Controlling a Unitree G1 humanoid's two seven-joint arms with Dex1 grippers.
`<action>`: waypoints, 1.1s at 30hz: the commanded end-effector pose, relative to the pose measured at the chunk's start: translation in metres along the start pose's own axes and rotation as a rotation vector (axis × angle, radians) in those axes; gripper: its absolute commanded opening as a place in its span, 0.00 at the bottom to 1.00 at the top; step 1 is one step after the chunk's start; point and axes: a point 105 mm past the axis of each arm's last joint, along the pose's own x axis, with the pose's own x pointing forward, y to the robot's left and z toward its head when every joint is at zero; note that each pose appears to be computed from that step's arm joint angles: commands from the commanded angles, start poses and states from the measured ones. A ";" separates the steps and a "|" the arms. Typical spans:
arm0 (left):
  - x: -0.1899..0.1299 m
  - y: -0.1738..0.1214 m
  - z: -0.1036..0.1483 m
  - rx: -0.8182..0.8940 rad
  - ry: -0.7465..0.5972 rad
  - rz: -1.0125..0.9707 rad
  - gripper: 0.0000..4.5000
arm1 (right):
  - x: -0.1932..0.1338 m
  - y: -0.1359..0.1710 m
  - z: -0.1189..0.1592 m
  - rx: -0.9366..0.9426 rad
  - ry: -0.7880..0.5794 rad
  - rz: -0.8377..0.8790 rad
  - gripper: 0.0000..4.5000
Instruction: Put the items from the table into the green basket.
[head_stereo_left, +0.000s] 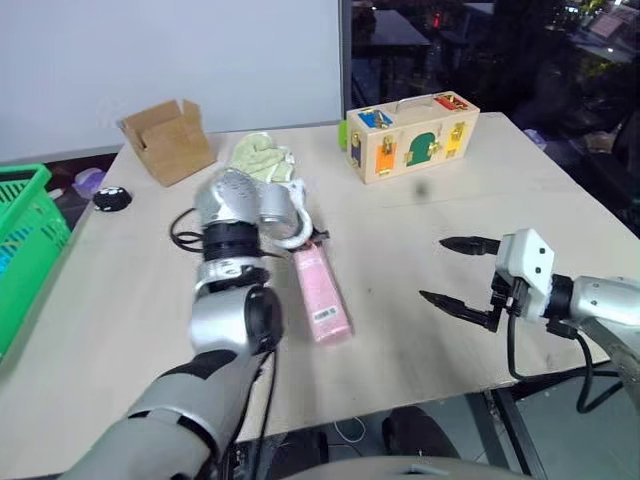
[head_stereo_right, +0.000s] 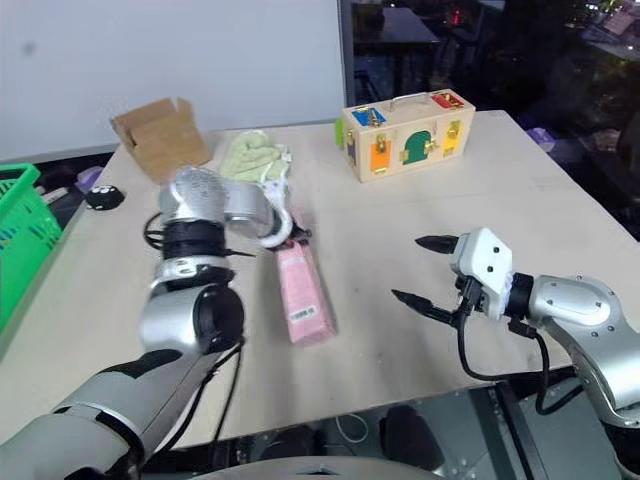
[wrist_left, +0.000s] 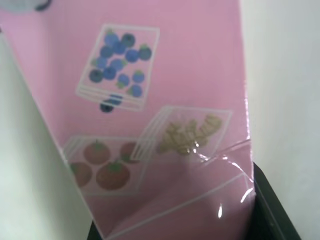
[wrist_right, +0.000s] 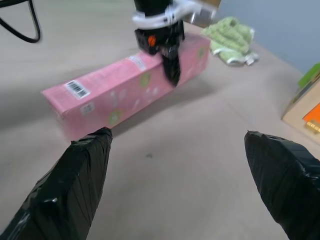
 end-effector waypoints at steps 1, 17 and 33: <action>-0.048 0.029 0.041 0.058 -0.362 -0.008 0.27 | 0.019 -0.003 0.023 -0.055 -0.111 0.014 1.00; -0.206 0.214 0.105 0.445 -1.133 0.540 0.27 | 0.141 0.004 0.092 -0.070 -0.423 0.141 1.00; -0.296 0.309 0.082 0.534 -1.110 1.017 0.27 | 0.141 0.013 0.106 -0.091 -0.510 0.211 1.00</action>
